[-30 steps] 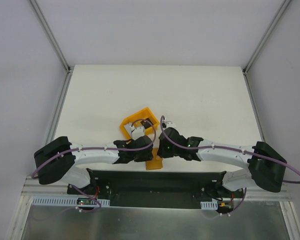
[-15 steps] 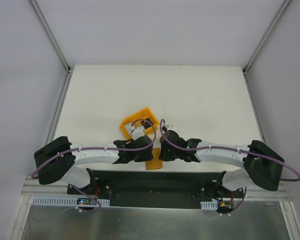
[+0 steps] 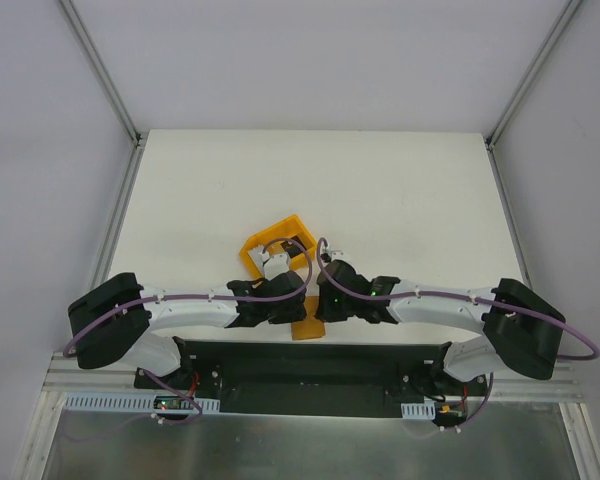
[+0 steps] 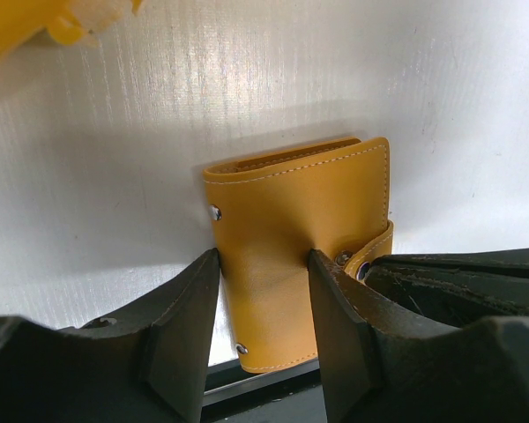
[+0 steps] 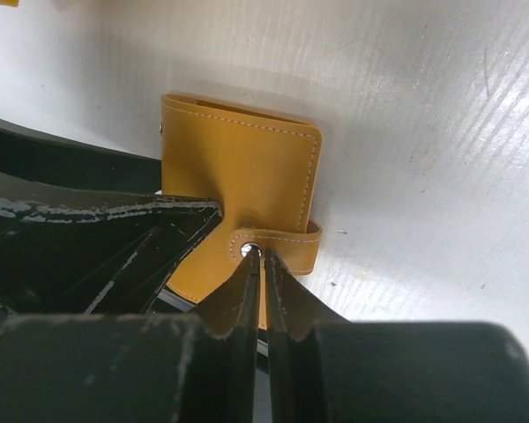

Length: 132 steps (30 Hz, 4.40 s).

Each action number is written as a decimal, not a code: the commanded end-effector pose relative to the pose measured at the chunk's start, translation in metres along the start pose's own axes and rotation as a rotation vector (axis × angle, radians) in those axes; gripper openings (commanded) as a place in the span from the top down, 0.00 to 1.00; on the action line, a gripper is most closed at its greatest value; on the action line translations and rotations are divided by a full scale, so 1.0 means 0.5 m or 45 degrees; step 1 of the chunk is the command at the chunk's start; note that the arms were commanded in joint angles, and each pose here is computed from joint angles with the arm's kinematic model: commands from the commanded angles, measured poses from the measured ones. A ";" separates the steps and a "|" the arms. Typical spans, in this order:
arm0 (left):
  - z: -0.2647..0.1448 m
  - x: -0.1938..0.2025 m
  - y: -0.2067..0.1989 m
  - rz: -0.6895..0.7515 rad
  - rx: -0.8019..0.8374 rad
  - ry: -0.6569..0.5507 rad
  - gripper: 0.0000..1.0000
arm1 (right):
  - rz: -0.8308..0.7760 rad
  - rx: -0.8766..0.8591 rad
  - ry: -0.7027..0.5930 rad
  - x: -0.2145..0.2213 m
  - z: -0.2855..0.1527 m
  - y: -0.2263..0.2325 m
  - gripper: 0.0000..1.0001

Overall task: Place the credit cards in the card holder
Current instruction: Close the card holder at the center of the board, then reset both arms

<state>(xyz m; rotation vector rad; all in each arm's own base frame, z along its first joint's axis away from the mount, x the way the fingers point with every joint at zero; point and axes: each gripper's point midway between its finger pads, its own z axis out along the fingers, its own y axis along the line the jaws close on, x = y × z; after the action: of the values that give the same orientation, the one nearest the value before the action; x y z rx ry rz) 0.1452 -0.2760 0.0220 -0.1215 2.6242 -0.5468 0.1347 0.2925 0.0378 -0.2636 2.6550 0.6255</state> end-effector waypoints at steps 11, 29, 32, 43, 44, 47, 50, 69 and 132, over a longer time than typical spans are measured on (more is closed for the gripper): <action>0.002 0.011 0.015 0.026 -0.039 0.030 0.57 | -0.031 -0.031 -0.040 -0.022 0.002 0.035 0.92; 0.003 0.012 0.020 0.017 -0.044 0.028 0.57 | -0.081 0.028 -0.035 -0.034 0.002 0.025 0.87; 0.002 0.013 0.020 0.019 -0.043 0.029 0.57 | -0.075 0.022 -0.012 -0.035 0.009 0.026 0.87; 0.003 0.013 0.024 0.015 -0.051 0.027 0.57 | -0.078 0.055 0.091 0.003 0.025 0.013 0.96; 0.003 0.013 0.024 0.013 -0.052 0.025 0.57 | -0.083 0.054 0.094 0.007 0.024 0.013 0.97; 0.003 0.012 0.026 0.003 -0.054 0.020 0.57 | -0.091 0.059 0.101 0.017 0.021 0.011 0.98; 0.001 0.011 0.027 -0.003 -0.052 0.014 0.57 | -0.100 0.068 0.104 0.024 0.019 0.010 0.99; 0.000 0.011 0.032 -0.036 -0.052 0.005 0.57 | -0.152 0.277 0.204 0.069 0.021 -0.054 0.99; -0.238 -0.424 0.329 -0.348 -0.428 -0.551 0.01 | 0.153 0.934 -0.721 -0.293 -0.321 -0.563 0.06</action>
<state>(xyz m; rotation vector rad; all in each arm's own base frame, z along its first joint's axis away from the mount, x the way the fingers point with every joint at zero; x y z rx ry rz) 0.2742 -0.0474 0.1293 -0.7155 2.2516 -0.1664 0.2755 0.0088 0.1129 0.3023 2.2813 -0.0749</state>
